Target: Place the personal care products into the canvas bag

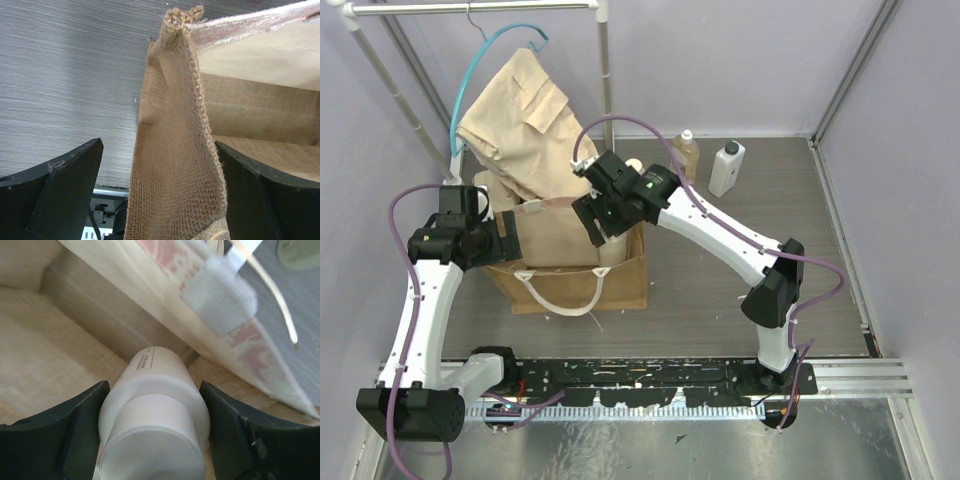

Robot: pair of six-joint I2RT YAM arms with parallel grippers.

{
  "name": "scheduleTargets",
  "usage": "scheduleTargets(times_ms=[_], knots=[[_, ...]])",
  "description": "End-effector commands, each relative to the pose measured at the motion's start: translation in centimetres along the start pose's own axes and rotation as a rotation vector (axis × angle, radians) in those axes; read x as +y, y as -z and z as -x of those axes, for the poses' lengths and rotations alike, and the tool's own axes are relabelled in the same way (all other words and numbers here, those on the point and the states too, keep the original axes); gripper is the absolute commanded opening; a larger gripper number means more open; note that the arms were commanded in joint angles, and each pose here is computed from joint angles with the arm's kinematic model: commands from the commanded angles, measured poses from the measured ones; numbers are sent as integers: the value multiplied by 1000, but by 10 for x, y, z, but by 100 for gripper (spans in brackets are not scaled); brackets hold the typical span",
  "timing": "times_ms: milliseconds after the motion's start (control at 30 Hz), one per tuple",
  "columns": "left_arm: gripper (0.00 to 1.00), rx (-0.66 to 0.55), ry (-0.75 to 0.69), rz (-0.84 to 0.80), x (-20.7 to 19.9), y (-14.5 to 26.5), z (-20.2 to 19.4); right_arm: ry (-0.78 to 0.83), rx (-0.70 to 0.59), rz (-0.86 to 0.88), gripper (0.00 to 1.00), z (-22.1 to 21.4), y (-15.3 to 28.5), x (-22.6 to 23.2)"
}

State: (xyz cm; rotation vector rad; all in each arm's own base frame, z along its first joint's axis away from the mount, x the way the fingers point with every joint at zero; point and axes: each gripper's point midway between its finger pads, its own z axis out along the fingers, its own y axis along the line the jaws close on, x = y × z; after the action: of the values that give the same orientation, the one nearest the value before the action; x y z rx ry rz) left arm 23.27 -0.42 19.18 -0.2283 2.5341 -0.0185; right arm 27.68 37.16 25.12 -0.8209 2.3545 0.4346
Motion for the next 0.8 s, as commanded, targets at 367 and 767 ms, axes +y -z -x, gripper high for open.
scheduleTargets(times_ms=[367,767], knots=[[98,9,-10,-4,0,2,-4,-58,67,-62,1,-45,-51,-11],[98,6,-7,1,1,4,-3,-33,202,-72,1,-96,-75,-14]])
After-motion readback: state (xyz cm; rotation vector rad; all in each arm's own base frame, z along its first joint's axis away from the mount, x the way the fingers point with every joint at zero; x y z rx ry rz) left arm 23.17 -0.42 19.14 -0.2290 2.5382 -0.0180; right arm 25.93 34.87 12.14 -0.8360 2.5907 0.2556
